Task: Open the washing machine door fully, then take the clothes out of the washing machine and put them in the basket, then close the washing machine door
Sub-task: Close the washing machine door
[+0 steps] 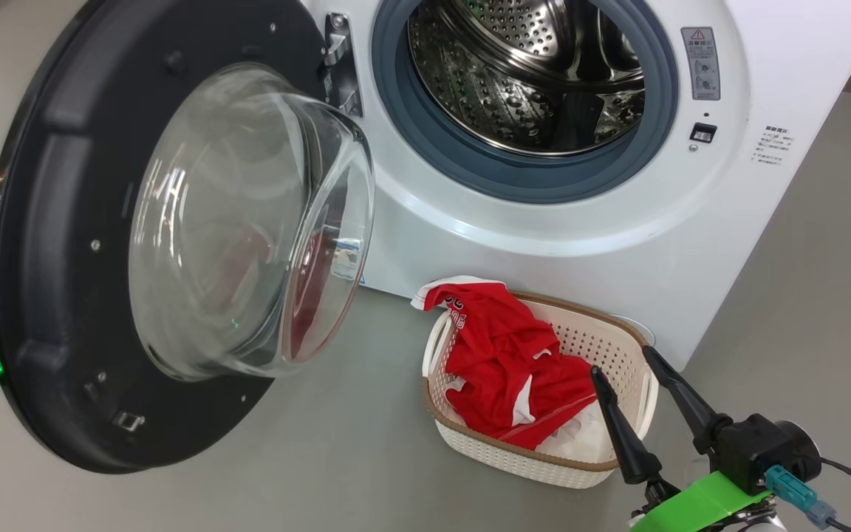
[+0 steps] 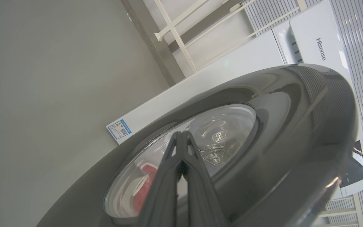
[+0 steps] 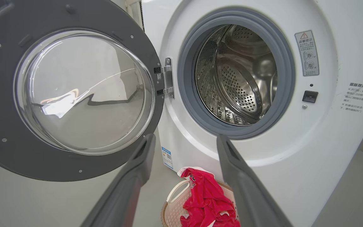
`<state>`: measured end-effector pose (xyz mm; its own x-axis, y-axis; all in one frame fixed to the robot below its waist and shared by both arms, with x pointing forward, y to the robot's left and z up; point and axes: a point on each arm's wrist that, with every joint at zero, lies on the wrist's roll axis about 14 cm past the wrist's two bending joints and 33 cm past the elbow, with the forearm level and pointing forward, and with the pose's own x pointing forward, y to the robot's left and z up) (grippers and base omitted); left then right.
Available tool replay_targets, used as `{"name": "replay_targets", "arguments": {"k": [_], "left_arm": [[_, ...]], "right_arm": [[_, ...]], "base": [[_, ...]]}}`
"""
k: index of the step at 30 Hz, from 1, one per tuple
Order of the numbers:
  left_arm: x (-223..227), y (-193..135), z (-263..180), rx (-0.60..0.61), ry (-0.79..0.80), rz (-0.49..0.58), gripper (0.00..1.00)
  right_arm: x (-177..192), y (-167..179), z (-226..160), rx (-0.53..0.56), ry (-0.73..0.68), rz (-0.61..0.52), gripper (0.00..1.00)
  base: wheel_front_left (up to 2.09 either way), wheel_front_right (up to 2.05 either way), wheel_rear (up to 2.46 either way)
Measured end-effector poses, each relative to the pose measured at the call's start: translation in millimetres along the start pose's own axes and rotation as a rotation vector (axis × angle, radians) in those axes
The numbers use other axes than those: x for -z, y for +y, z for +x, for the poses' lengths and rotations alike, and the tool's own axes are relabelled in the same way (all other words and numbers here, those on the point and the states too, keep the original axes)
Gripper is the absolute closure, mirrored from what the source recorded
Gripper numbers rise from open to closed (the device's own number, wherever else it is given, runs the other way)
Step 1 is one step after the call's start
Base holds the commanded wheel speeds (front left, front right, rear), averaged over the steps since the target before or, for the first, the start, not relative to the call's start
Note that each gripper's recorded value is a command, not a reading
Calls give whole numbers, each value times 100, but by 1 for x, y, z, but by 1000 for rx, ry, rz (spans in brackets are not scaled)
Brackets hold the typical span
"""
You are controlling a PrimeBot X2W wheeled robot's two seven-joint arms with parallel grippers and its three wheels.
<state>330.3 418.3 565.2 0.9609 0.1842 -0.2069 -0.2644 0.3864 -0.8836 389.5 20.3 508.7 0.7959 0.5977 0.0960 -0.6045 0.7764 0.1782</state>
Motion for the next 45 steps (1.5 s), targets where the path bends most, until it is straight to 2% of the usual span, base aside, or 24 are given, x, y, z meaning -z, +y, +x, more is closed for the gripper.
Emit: {"name": "replay_targets", "arguments": {"k": [20, 27, 45], "left_arm": [[41, -38, -2, 158, 71, -118, 100], [64, -56, -4, 207, 132, -117, 100], [108, -70, -7, 246, 258, -137, 100]], "right_arm": [[5, -5, -3, 23, 10, 15, 0], [5, -9, -5, 38, 10, 20, 0], [-3, -20, -17, 85, -9, 9, 0]], "base": [[0, 0, 0], [0, 0, 0], [0, 0, 0]]}}
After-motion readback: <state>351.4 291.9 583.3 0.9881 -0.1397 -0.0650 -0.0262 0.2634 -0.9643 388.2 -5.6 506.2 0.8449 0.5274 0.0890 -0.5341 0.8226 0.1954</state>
